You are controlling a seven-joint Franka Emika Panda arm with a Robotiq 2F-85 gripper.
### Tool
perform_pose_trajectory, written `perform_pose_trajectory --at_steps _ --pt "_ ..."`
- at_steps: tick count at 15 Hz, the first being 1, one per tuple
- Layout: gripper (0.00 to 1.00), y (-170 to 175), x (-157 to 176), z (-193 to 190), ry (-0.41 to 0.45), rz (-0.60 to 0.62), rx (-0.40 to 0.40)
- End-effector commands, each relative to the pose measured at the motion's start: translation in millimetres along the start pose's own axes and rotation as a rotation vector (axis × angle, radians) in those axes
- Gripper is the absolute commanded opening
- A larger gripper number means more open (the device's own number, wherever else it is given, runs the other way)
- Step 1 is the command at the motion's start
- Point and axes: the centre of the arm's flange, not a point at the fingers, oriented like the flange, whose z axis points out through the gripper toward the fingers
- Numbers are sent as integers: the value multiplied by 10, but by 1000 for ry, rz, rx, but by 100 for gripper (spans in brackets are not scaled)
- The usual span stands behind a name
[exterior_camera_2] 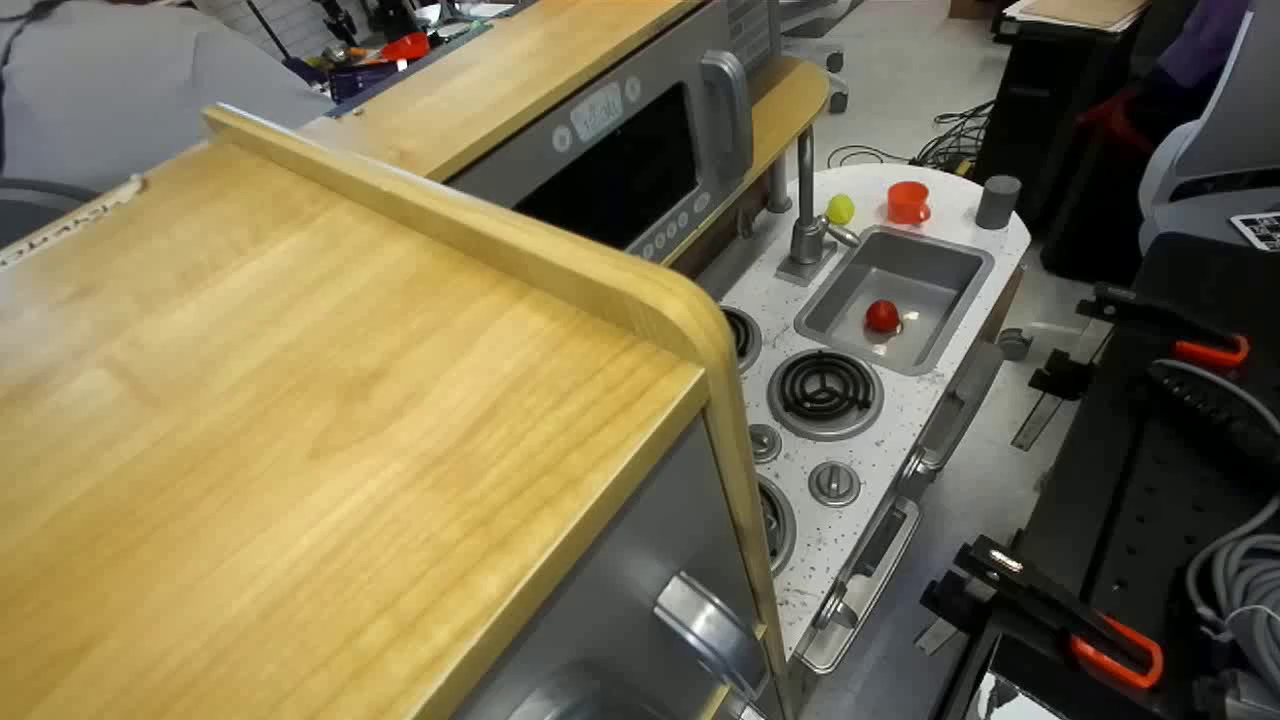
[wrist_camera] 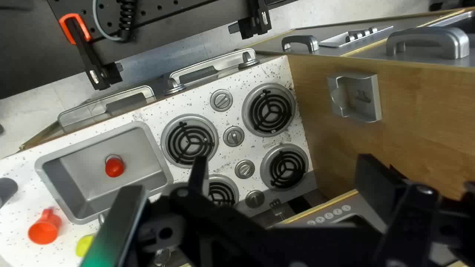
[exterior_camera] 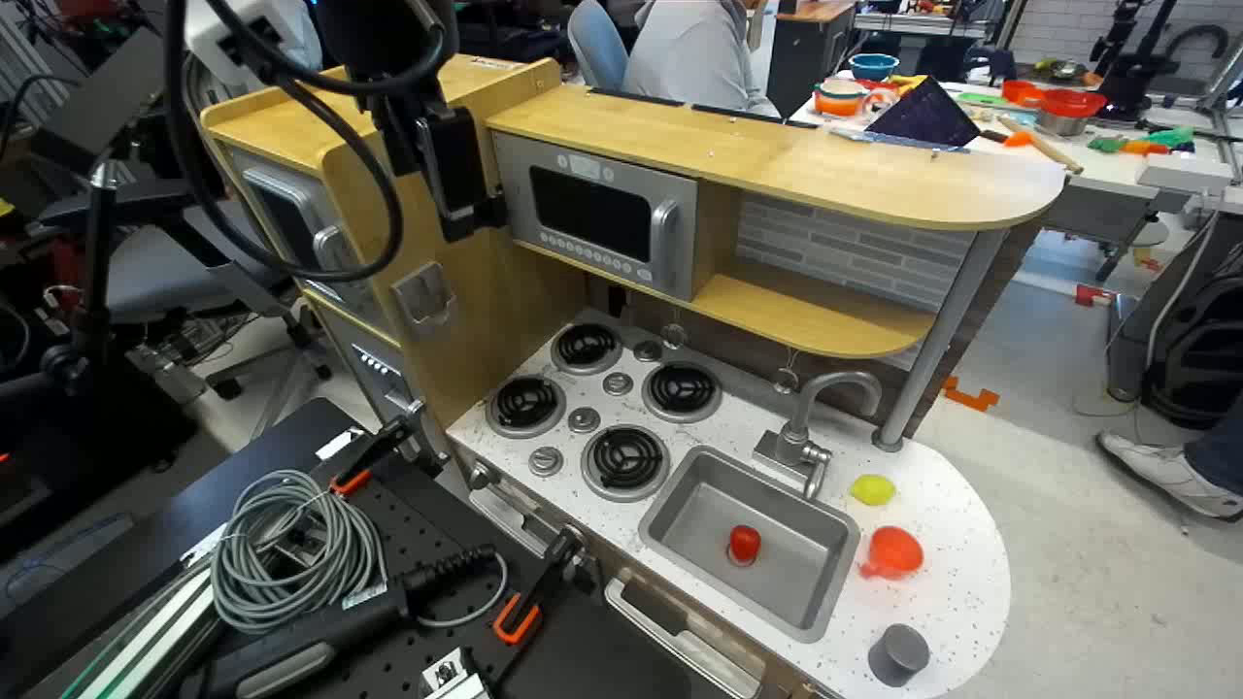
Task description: Put the grey thing in the orange cup
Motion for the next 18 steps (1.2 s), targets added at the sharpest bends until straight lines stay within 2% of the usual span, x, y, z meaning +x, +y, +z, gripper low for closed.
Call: perform_pose_trajectory --at_steps 1,12,13,18 --pt "100 -1 1 -3 1 0 0" --pt "100 -1 2 -5 1 0 0" --pt "100 33 -9 59 -10 0 -4" --pt "100 488 263 415 61 69 -65"
